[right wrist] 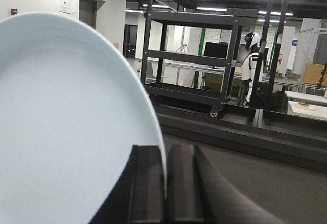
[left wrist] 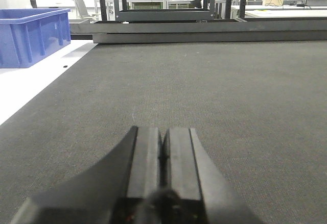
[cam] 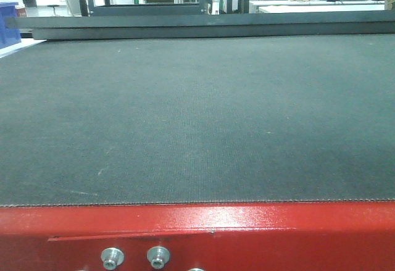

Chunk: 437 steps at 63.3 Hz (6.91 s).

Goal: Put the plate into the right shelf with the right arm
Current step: 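Drive the base away from the table holding the plate, then drive the base up to the shelf of blue bins, then lower the held plate into the blue bin with red items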

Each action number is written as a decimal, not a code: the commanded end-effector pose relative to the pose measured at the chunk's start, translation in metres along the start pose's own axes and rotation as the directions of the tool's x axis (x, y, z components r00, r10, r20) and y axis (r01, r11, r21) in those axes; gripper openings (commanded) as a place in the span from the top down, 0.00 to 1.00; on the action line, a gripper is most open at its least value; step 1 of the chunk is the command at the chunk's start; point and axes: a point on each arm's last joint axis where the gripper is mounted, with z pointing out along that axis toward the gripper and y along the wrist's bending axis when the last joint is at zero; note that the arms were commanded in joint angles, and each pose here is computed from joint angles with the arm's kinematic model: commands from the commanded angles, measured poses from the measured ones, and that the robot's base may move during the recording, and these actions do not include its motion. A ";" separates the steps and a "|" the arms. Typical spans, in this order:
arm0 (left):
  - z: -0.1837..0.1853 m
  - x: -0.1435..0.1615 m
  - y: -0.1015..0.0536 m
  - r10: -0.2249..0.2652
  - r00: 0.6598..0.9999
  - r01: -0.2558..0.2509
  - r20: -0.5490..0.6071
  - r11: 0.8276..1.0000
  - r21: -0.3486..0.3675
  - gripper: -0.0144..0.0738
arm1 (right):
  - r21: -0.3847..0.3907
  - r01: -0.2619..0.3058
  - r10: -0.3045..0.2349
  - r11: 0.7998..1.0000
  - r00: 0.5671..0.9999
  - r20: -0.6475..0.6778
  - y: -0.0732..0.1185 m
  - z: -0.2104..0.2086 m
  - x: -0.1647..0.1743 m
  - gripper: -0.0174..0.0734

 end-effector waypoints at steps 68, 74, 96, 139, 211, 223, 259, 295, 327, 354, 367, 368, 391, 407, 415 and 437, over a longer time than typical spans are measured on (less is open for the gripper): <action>-0.001 -0.006 0.002 -0.003 0.996 0.005 0.088 1.000 -0.024 0.89 | -0.015 0.020 -0.018 1.000 0.993 0.119 0.001 -0.001 -0.018 0.75; -0.001 -0.006 0.002 -0.003 0.996 0.005 0.088 1.000 -0.024 0.89 | -0.015 0.020 -0.018 1.000 0.993 0.119 0.001 -0.001 -0.018 0.75; -0.001 -0.006 0.002 -0.003 0.996 0.005 0.088 1.000 -0.024 0.89 | -0.015 0.020 -0.018 1.000 0.993 0.119 0.001 -0.001 -0.018 0.75; -0.001 -0.006 0.002 -0.003 0.996 0.005 0.088 1.000 -0.024 0.89 | -0.015 0.020 -0.018 1.000 0.993 0.119 0.001 -0.001 -0.018 0.75; -0.001 -0.006 0.002 -0.003 0.996 0.005 0.088 1.000 -0.024 0.89 | -0.013 0.020 -0.018 1.000 0.993 0.120 0.001 -0.001 -0.018 0.75; -0.001 -0.006 0.002 -0.003 0.996 0.005 0.088 1.000 -0.024 0.89 | -0.013 0.020 -0.018 1.000 0.993 0.120 0.001 -0.001 -0.018 0.75; -0.001 -0.006 0.002 -0.003 0.996 0.005 0.088 1.000 -0.024 0.89 | -0.014 0.020 -0.018 1.000 0.993 0.120 0.001 0.000 -0.018 0.75; -0.001 -0.006 0.002 -0.003 0.996 0.005 0.084 1.000 -0.023 0.89 | -0.014 0.020 -0.018 1.000 0.993 0.118 0.001 0.000 -0.018 0.75; -0.001 -0.006 0.002 -0.003 0.996 0.005 0.086 1.000 -0.028 0.89 | -0.014 0.020 -0.018 1.000 0.993 0.118 0.001 0.000 -0.018 0.75; -0.001 -0.006 0.002 -0.003 0.996 0.005 0.086 1.000 -0.028 0.89 | -0.014 0.020 -0.018 1.000 0.993 0.118 0.001 0.000 -0.018 0.75; -0.001 -0.006 0.002 -0.003 0.996 0.005 0.086 1.000 -0.028 0.89 | -0.014 0.020 -0.018 1.000 0.993 0.118 0.001 0.000 -0.018 0.75; -0.001 -0.006 0.002 -0.003 0.996 0.005 0.086 1.000 -0.028 0.89 | -0.014 0.020 -0.018 1.000 0.993 0.118 0.001 0.000 -0.018 0.75; -0.001 -0.006 0.002 -0.003 0.996 0.005 0.086 1.000 -0.028 0.89 | -0.014 0.020 -0.018 1.000 0.993 0.119 0.001 0.000 -0.018 0.75; -0.001 -0.006 0.002 -0.003 0.996 0.005 0.086 1.000 -0.028 0.89 | -0.014 0.020 -0.018 1.000 0.993 0.119 0.001 0.000 -0.018 0.75; -0.001 -0.006 0.002 -0.003 0.996 0.005 0.086 1.000 -0.028 0.89 | -0.014 0.020 -0.018 1.000 0.993 0.119 0.001 0.000 -0.018 0.75; -0.001 -0.006 0.002 -0.003 0.996 0.005 0.086 1.000 -0.028 0.89 | -0.014 0.020 -0.018 1.000 0.993 0.119 0.001 0.000 -0.018 0.75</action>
